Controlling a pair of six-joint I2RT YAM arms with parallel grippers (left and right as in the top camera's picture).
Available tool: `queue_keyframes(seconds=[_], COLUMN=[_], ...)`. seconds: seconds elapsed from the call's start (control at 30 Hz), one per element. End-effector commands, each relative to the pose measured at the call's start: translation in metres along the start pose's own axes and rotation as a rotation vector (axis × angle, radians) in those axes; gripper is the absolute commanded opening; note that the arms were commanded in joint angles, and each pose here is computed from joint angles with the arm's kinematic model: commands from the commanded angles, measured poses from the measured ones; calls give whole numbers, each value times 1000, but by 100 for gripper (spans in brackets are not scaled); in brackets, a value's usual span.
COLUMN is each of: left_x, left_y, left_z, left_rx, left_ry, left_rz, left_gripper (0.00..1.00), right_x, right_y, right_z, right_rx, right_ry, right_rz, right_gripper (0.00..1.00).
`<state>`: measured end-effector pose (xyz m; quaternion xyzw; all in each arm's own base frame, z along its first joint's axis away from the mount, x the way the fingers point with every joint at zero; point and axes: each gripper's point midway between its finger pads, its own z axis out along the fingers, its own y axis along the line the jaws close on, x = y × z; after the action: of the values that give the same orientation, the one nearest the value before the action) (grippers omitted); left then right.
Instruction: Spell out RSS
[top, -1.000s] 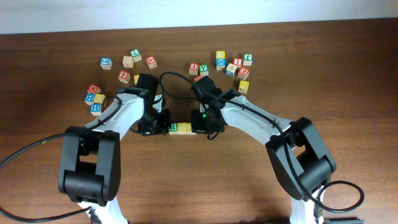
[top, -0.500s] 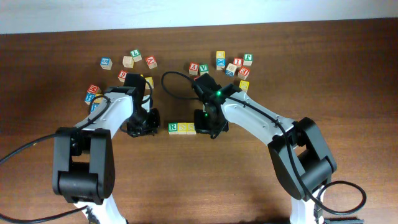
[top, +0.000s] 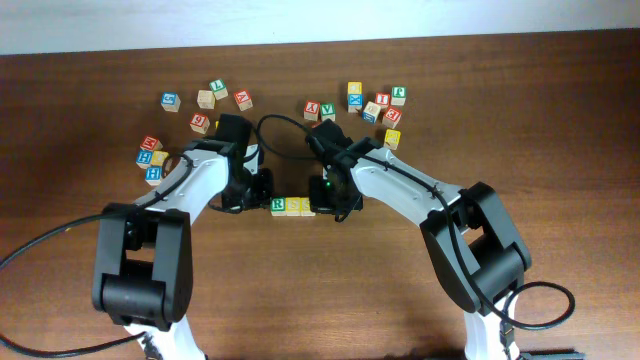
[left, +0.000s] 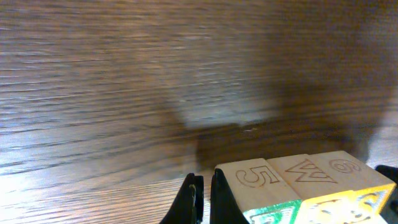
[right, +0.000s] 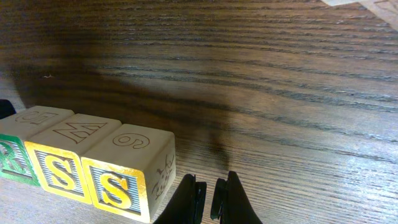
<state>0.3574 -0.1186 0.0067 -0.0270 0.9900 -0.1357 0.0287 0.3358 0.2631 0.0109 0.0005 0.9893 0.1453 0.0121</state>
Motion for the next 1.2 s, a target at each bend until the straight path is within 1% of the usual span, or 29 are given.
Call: queue_keyframes(seconds=[0.0,0.53,0.8,0.97,1.1,1.17], left_x=[7,14,13,13,14,14], left_y=[-6,-3,-3,-4,2,11], left_z=[7,7,7,6,5,2], left_rx=[17,7,7,11,-4,-8], left_ry=[25,54,51,50,58,66], left_rz=[10,2,3,37,24,-4], left_gripper=[0,0,0,0,0,0], right_x=[-4,-1,-4,-4,-6,-9], right_y=[7,21,22,21,16,4], right_z=[-1,-2,-2,-2,-5,-11], right_rx=[-16,-87,-92,-89,-75,-16], right_ry=[-11,12,3,1,-4,-19], right_rz=[-13,-6,-5,-6,3,16], right_gripper=[4,4,4,4,4,6])
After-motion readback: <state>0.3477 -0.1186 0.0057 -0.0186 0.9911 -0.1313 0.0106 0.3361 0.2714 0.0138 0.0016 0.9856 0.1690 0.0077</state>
